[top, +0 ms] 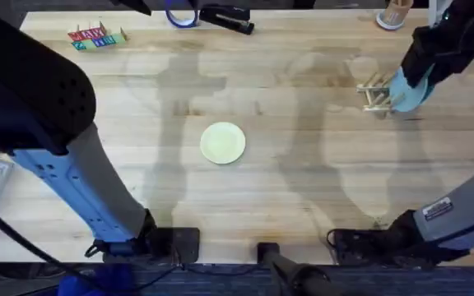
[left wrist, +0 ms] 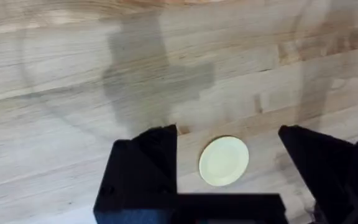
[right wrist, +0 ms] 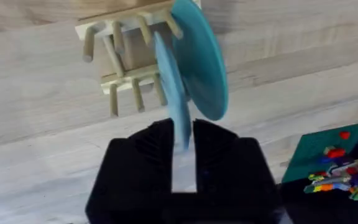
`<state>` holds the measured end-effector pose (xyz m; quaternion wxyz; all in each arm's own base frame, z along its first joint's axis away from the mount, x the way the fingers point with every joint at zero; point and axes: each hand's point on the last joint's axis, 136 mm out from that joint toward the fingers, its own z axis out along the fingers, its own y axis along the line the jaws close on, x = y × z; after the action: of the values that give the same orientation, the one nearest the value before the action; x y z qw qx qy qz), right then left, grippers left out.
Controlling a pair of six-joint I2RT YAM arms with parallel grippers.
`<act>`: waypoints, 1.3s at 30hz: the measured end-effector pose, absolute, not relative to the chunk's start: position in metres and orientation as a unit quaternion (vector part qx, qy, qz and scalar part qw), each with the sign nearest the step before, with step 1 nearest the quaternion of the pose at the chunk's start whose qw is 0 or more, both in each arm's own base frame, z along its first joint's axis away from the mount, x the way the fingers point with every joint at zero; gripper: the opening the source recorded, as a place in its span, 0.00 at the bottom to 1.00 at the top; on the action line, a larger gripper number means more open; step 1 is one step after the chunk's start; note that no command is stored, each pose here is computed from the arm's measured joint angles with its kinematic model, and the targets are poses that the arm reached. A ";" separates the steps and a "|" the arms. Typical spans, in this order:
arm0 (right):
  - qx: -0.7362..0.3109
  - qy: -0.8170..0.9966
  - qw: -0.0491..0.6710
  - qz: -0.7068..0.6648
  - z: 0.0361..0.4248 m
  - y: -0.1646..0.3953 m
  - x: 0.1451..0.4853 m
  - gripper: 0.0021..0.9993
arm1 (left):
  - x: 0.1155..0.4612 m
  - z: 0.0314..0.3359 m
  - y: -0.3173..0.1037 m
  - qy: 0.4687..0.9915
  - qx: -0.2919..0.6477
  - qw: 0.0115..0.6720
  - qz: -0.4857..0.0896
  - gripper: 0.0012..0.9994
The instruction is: Pick up the plates from the table one by one and place each into a slot on the dish rack.
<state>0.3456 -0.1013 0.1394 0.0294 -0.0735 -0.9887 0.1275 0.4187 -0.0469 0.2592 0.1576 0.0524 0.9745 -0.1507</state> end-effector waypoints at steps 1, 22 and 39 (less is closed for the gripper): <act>-0.074 -0.989 0.029 0.127 0.139 -0.101 0.346 0.23 | 0.419 0.259 -0.047 0.975 0.052 0.158 -0.151 0.99; -0.080 -0.987 -0.035 0.136 0.186 -0.101 0.336 0.30 | 0.419 0.259 -0.047 0.975 0.052 0.158 -0.151 0.99; -0.034 -0.969 -0.207 0.127 0.292 -0.050 0.297 1.00 | 0.415 0.260 -0.051 0.973 0.052 0.152 -0.168 0.99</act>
<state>0.2975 -0.0499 0.2921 -0.2074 -0.0336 -0.9694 0.1267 0.4154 -0.0513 0.2601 0.1517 0.0522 0.9727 -0.1680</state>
